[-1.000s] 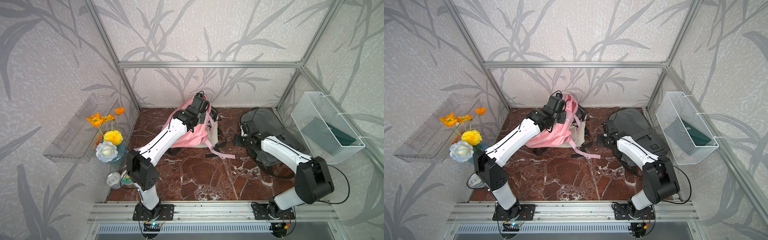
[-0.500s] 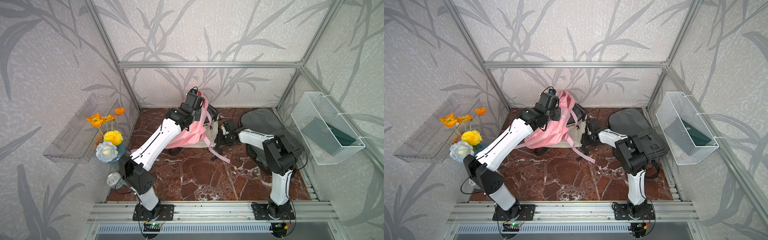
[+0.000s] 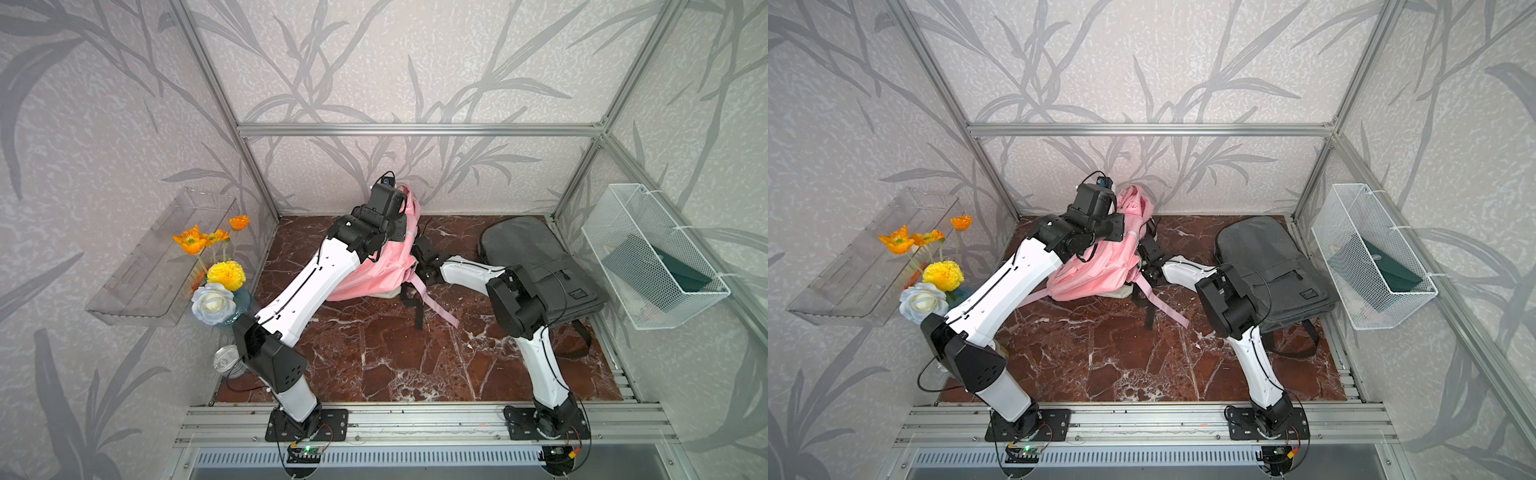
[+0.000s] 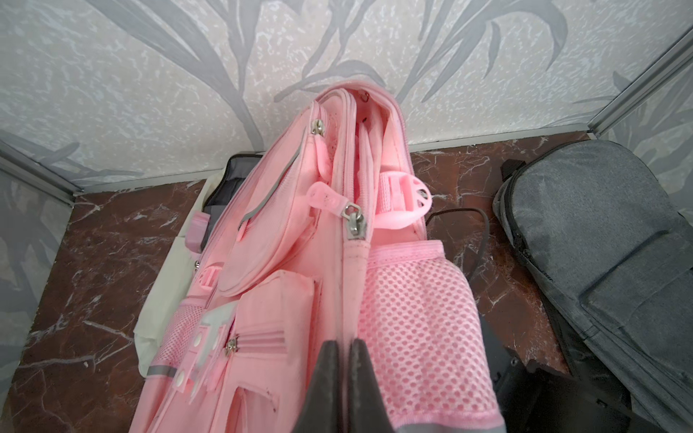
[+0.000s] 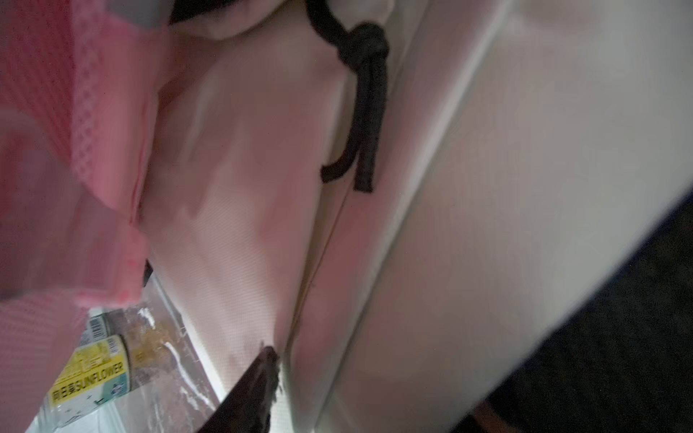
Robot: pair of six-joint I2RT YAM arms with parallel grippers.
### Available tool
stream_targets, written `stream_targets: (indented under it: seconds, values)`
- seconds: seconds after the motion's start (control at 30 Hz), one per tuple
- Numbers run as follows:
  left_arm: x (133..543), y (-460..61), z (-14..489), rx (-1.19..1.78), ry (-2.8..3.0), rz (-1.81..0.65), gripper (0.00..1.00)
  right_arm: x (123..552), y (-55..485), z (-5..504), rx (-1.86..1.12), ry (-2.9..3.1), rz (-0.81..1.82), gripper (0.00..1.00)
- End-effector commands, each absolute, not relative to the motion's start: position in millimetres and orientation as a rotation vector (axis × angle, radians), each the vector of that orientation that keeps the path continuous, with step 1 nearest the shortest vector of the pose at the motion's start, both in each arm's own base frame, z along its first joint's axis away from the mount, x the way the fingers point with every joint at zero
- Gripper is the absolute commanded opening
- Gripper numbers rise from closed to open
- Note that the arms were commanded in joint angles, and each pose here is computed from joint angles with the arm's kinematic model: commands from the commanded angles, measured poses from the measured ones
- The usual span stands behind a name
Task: Zip up the backpack
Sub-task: Place the backpack on the backpack.
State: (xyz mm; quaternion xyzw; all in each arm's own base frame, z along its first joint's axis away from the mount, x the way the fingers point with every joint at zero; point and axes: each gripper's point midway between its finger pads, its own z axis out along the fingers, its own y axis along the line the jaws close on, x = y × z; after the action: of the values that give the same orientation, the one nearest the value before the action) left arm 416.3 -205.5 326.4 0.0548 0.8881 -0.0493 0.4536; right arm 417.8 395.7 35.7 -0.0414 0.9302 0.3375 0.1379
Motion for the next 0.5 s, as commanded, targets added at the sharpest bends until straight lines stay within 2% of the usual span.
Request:
stream_targets:
  seconds: [0.0, 0.1, 0.23, 0.37, 0.47]
  values:
    - [409, -199, 371, 0.052, 2.030, -0.201, 0.00, 415, 378, 28, -0.021, 2.728, 0.958, 0.57]
    - [406, -188, 354, 0.023, 2.043, -0.154, 0.00, 415, 333, 33, 0.116, 2.708, 0.934, 0.60]
    - [403, -187, 339, -0.008, 2.038, -0.224, 0.00, 403, 272, 52, 0.201, 2.665, 0.821, 0.63]
    - [399, -232, 323, 0.102, 2.072, -0.436, 0.00, 387, 224, 71, 0.238, 2.634, 0.686, 0.64]
    - [396, -272, 290, 0.166, 2.151, -0.584, 0.00, 377, 196, 90, 0.274, 2.590, 0.669, 0.64]
